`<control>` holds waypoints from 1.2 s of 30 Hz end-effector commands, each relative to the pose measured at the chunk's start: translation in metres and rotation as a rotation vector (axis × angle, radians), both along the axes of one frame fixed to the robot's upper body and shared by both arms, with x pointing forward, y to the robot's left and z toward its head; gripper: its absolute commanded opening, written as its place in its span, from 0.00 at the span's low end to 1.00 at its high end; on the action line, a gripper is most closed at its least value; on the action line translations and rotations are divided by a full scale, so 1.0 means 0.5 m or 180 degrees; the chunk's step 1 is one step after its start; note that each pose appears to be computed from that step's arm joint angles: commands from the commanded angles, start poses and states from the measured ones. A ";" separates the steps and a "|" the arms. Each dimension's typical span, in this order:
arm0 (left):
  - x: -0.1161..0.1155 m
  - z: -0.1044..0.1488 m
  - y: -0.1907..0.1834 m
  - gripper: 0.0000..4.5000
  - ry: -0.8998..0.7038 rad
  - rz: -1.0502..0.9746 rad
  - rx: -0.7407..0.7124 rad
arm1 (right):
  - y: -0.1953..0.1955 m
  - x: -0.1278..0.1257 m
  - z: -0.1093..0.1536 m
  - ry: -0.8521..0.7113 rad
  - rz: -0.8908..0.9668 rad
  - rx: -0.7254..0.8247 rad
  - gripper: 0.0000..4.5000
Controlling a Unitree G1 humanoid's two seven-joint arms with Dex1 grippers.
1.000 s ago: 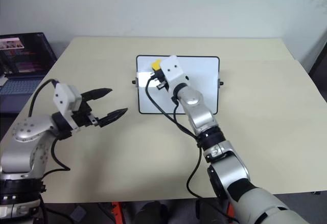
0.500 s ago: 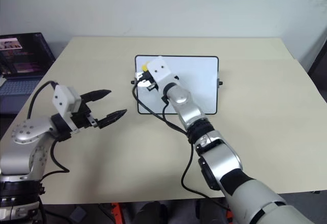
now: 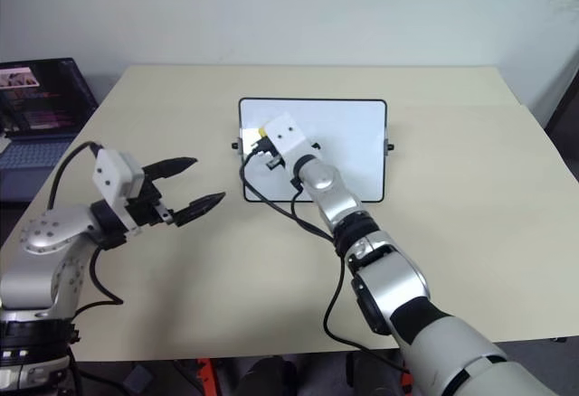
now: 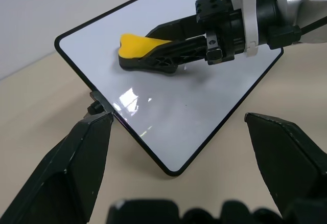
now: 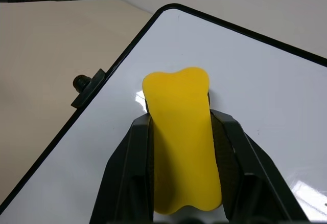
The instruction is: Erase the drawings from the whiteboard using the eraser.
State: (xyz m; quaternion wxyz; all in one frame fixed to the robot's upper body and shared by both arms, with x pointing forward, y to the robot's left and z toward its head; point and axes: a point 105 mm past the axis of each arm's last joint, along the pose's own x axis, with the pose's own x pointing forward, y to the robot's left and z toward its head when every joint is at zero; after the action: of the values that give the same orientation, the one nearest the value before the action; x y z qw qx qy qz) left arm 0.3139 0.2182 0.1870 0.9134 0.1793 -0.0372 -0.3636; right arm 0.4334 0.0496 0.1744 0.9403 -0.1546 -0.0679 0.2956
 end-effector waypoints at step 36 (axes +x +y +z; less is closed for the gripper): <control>0.007 0.041 -0.020 1.00 -0.0228 -0.0137 0.0026 | -0.100 -0.052 0.094 -0.0337 -0.0088 0.0466 0.27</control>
State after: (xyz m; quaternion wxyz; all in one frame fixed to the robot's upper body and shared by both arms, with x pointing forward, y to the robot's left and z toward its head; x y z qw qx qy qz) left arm 0.3182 0.2102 0.1957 0.9071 0.1834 -0.0504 -0.3755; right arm 0.4125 -0.0086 0.1874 0.9534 -0.1157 -0.0815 0.2665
